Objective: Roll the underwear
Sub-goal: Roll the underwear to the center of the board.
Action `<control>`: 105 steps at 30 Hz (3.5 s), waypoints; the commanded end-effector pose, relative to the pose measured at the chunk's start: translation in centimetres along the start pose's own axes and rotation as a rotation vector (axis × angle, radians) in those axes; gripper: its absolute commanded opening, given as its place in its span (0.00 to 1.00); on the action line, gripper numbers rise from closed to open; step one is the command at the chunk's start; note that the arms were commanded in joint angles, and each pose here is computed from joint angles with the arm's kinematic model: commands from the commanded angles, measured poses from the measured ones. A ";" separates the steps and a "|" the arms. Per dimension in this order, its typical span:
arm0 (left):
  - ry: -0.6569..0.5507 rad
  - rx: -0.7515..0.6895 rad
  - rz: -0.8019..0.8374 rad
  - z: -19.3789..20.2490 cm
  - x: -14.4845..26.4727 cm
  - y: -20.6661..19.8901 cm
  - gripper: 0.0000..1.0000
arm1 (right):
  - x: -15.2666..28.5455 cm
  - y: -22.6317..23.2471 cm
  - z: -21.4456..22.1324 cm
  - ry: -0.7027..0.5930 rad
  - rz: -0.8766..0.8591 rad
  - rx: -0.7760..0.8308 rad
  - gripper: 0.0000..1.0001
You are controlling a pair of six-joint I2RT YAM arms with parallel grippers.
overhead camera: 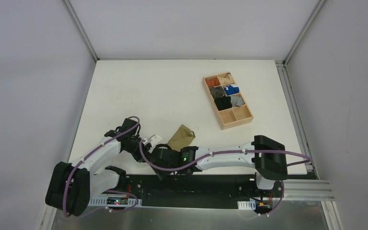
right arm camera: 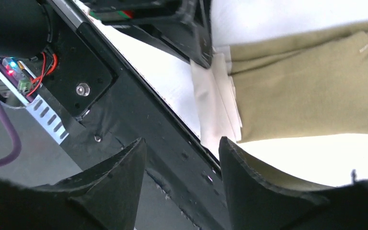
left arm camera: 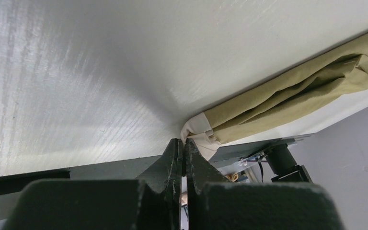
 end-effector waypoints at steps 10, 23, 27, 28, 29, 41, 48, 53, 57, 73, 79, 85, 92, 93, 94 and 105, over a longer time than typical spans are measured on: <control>0.007 0.022 -0.023 0.2 0.0 0.3 0.00 | -3.8 -0.1 0.2 -0.004 0.206 0.210 0.54; 0.010 0.024 -0.012 0.3 0.2 0.1 0.00 | -5.2 -0.6 1.4 -0.012 0.195 0.201 0.01; 0.000 0.028 0.005 0.3 0.6 -0.2 0.00 | -4.8 -0.6 1.4 0.004 0.085 0.141 0.00; -0.009 0.029 0.016 0.3 0.7 -0.3 0.00 | -4.7 -0.7 1.4 0.013 0.047 0.112 0.00; -0.017 0.029 0.031 0.4 0.9 -0.4 0.00 | -4.6 -0.7 1.2 0.016 0.005 0.075 0.00; -0.042 0.009 0.083 0.8 3.1 -1.9 0.30 | -4.6 -1.9 1.1 0.091 -0.402 -0.268 0.00; -0.063 0.006 0.096 0.9 3.9 -2.0 0.47 | -4.9 -3.4 2.0 0.110 -0.508 -0.417 0.00; -0.036 0.005 0.107 1.4 3.9 -1.6 0.48 | -5.3 -4.3 2.5 0.127 -0.569 -0.519 0.00; -0.010 -0.012 0.126 1.8 4.0 -1.4 0.44 | -5.3 -4.5 2.3 0.147 -0.622 -0.578 0.00; 0.037 -0.066 0.147 1.7 2.6 -1.1 0.26 | -6.2 -5.6 2.3 0.169 -0.679 -0.665 0.00; 0.025 -0.041 0.154 0.9 1.2 -1.5 0.16 | -6.2 -5.6 2.4 0.170 -0.674 -0.670 0.00; 0.002 -0.034 0.090 0.2 0.0 -0.4 0.13 | -6.2 -5.6 2.2 0.161 -0.671 -0.672 0.00; 0.010 -0.011 0.015 -0.4 -2.2 1.2 0.10 | -6.0 -5.7 1.9 0.145 -0.660 -0.673 0.00; 0.011 -0.010 0.006 -0.5 -2.4 1.3 0.09 | -6.0 -5.7 2.0 0.147 -0.654 -0.673 0.00; 0.010 -0.008 -0.003 -0.5 -2.5 1.4 0.09 | -5.9 -5.7 1.9 0.143 -0.644 -0.672 0.01; 0.041 -0.006 -0.052 -0.5 -3.0 2.1 0.06 | -2.1 -5.5 1.2 0.115 -0.405 -0.522 0.53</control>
Point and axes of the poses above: each gripper's point midway between its finger pads, its own x axis back along the fingers, its own y axis along the line the jaws close on, z = x × y, the point moved 6 cm from there along x, back along the fingers, and after that the axes turned 10 degrees about x, right-handed, at the moved point
